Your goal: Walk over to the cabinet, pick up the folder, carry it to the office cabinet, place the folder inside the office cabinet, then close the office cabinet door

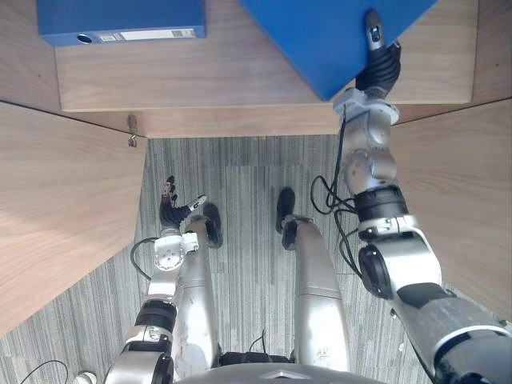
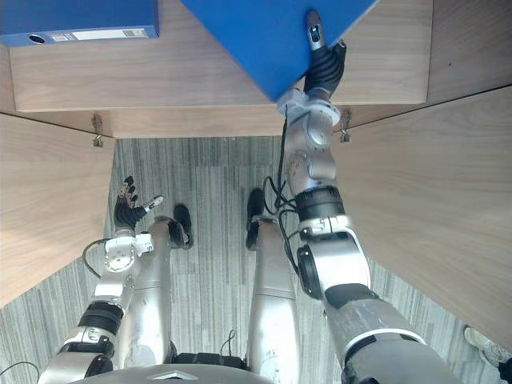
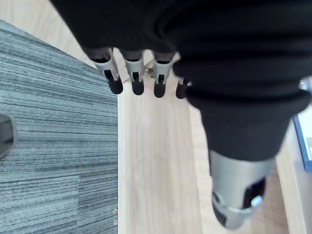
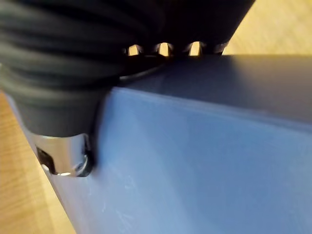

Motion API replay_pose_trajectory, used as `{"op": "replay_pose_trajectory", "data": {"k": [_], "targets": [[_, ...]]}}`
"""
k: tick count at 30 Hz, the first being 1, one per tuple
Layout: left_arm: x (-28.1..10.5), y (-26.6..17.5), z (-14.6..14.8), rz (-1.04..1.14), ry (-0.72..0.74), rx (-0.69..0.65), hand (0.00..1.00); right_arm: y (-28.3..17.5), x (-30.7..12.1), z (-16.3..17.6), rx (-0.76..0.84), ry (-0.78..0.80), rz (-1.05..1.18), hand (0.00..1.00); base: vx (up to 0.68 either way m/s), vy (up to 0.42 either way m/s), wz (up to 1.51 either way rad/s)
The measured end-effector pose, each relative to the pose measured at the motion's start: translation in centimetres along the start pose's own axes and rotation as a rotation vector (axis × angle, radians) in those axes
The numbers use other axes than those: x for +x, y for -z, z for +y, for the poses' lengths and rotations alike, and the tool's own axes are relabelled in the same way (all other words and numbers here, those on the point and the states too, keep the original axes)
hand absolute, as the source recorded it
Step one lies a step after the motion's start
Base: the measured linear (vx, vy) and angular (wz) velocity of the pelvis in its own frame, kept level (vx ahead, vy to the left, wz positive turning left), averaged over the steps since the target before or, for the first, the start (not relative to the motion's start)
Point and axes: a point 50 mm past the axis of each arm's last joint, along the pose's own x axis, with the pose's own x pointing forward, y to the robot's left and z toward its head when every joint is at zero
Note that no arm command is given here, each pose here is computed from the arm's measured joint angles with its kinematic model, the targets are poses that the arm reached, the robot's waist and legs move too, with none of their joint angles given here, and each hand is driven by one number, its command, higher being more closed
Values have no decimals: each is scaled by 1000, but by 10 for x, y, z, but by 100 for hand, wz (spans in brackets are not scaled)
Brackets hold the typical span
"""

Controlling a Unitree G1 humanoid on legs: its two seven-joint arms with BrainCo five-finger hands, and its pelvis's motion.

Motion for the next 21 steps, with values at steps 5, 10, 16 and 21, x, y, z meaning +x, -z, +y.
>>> {"op": "replay_pose_trajectory", "data": {"k": [5,10,16,21], "targets": [[3,0,-5,25,-39,-23,0,16,7,19,112,61,111,100,-5,-3,-1],[4,-1,-7,31,-67,-48,0,18,11,36,175,95,147,100,-59,-25,0],[6,6,-12,88,-96,-53,0,2,19,38,274,228,115,100,-67,-27,2],[5,7,-14,96,-115,-60,0,-10,23,21,402,406,84,100,-19,-20,2]]}}
